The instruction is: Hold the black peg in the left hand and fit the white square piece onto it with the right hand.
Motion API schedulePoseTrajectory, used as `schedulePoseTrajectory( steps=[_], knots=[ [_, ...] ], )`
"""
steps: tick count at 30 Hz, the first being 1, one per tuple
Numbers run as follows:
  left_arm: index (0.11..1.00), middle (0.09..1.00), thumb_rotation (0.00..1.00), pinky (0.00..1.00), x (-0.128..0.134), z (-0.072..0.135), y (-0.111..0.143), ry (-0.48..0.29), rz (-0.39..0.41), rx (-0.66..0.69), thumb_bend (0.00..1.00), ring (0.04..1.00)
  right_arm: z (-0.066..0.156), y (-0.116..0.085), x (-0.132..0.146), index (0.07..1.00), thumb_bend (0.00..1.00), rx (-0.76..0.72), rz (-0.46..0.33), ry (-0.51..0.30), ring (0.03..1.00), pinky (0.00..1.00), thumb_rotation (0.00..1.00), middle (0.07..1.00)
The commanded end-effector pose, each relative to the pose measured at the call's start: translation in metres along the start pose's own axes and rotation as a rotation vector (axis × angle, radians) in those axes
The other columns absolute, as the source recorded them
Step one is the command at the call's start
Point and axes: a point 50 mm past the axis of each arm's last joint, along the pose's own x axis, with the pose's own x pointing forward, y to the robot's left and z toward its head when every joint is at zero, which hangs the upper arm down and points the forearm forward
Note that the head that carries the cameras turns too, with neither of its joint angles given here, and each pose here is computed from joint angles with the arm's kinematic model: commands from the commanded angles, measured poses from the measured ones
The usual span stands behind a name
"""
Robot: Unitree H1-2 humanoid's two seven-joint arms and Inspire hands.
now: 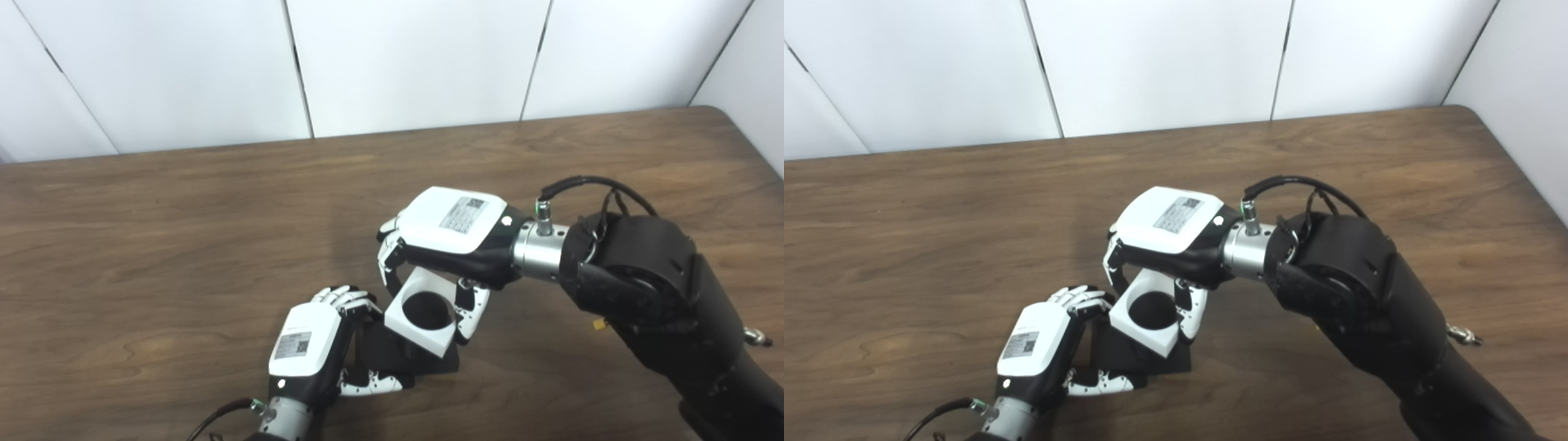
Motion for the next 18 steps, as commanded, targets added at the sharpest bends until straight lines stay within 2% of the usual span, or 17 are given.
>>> schedulePoseTrajectory(
  steps=[1,18],
  knots=[
    [0.484,0.771,0.05,0.87,-0.0055,0.0040,-0.0098,-0.004,-0.058,-0.012,0.52,0.846,-0.0003,-0.0093,-0.0004,0.482,0.52,-0.035,-0.050,-0.002,0.870,0.85,0.13,0.752],
    [0.485,0.773,0.05,0.88,-0.0046,0.0072,-0.0091,-0.004,-0.065,-0.010,0.52,0.849,-0.0012,-0.0065,0.0057,0.482,0.52,-0.033,-0.061,-0.005,0.869,0.84,0.13,0.746]
  ],
)
